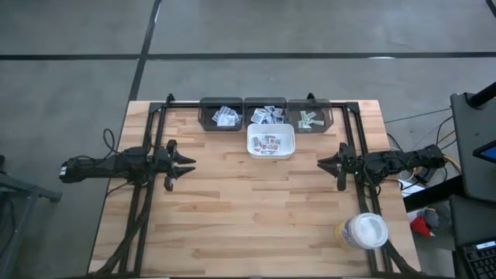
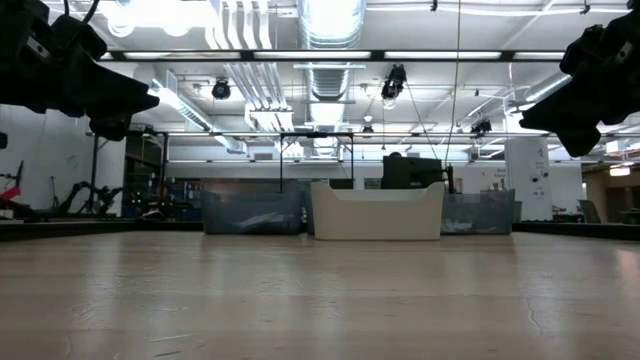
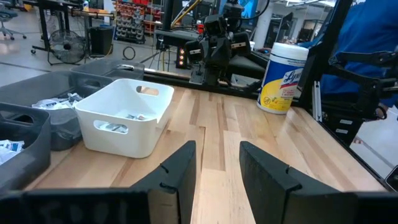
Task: Pick & Place First Aid Supplies
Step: Return to Home Position
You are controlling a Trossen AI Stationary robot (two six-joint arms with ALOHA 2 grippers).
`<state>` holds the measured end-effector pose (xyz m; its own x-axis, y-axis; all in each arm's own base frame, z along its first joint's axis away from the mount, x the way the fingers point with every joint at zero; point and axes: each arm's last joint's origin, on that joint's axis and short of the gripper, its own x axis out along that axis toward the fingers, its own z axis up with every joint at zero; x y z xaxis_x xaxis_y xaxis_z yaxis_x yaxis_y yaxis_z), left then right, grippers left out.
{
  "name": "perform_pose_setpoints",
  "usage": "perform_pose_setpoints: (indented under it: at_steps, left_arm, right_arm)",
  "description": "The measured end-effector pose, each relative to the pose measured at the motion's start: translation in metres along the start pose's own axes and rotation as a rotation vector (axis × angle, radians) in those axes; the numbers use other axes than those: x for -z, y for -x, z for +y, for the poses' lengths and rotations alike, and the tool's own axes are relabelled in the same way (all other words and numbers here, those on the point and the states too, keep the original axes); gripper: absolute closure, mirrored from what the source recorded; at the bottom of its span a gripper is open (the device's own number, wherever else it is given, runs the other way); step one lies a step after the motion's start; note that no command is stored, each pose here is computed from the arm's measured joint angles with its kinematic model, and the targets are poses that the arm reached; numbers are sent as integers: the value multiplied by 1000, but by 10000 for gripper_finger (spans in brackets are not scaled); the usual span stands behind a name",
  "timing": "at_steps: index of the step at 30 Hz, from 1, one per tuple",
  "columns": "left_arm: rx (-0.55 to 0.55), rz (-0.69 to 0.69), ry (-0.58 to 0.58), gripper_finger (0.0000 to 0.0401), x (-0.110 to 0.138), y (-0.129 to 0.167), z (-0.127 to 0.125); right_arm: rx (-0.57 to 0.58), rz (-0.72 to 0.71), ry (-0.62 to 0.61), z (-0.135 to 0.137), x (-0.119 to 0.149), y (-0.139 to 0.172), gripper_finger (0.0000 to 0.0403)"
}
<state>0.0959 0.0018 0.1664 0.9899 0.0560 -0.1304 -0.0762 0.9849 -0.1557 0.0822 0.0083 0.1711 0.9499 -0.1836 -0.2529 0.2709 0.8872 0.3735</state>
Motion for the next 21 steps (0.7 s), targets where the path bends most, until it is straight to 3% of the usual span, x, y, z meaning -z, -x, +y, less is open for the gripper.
perform_pose_setpoints:
  at_steps: [9, 21]
  left_arm:
    - [0, 0, 0, 277, 0, 0, 0]
    - [0, 0, 0, 277, 0, 0, 0]
  right_arm:
    - [0, 0, 0, 0, 0, 0, 339]
    - [0, 0, 0, 0, 0, 0, 321]
